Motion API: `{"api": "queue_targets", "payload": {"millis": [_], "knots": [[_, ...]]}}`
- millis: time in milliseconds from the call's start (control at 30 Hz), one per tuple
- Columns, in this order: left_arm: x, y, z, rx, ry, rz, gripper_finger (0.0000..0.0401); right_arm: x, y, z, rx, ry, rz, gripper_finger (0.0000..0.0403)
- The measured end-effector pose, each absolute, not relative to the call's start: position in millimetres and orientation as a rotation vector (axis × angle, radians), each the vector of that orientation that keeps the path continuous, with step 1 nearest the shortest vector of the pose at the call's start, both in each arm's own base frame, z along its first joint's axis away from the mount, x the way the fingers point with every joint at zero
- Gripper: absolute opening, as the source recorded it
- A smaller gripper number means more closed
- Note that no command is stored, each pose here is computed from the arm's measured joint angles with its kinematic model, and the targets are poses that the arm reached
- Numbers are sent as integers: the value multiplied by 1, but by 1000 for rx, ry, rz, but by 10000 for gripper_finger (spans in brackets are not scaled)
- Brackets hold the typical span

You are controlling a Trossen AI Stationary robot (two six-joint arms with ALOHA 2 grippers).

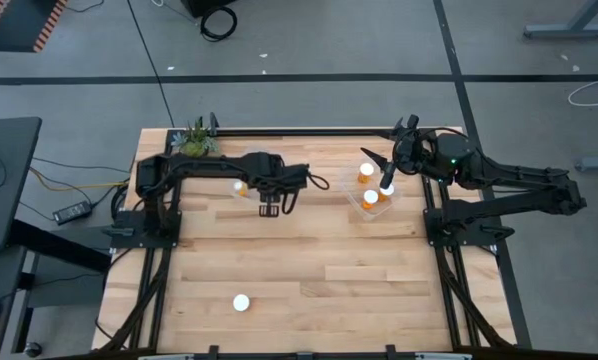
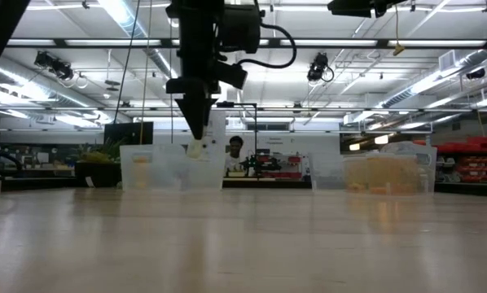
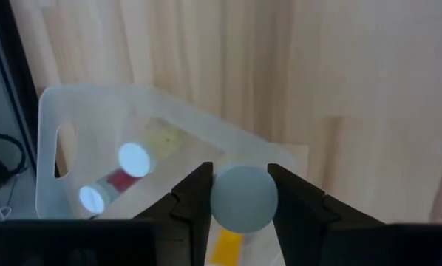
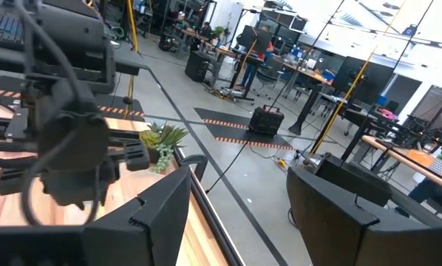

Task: Pick and place medicine bottles into bin by pill shape (circle, oval)
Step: Put the small yellow pill bottle into the left transparent bin

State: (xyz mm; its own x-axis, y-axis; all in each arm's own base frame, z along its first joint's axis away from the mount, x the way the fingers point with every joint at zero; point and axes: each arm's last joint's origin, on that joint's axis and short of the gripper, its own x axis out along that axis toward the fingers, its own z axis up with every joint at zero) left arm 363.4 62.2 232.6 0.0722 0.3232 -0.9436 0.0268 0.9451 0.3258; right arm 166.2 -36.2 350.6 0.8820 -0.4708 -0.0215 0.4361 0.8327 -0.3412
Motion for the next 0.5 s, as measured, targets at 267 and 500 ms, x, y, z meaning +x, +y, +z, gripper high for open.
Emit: {"api": "queue_targets", "payload": {"millis": [267,500], "knots": [[355,82,232,233,1534,275,145,166,-36,351,-336,106,-481,233],[349,99,228,137,1542,335,129,166,-36,351,-336,107,-481,233]]}}
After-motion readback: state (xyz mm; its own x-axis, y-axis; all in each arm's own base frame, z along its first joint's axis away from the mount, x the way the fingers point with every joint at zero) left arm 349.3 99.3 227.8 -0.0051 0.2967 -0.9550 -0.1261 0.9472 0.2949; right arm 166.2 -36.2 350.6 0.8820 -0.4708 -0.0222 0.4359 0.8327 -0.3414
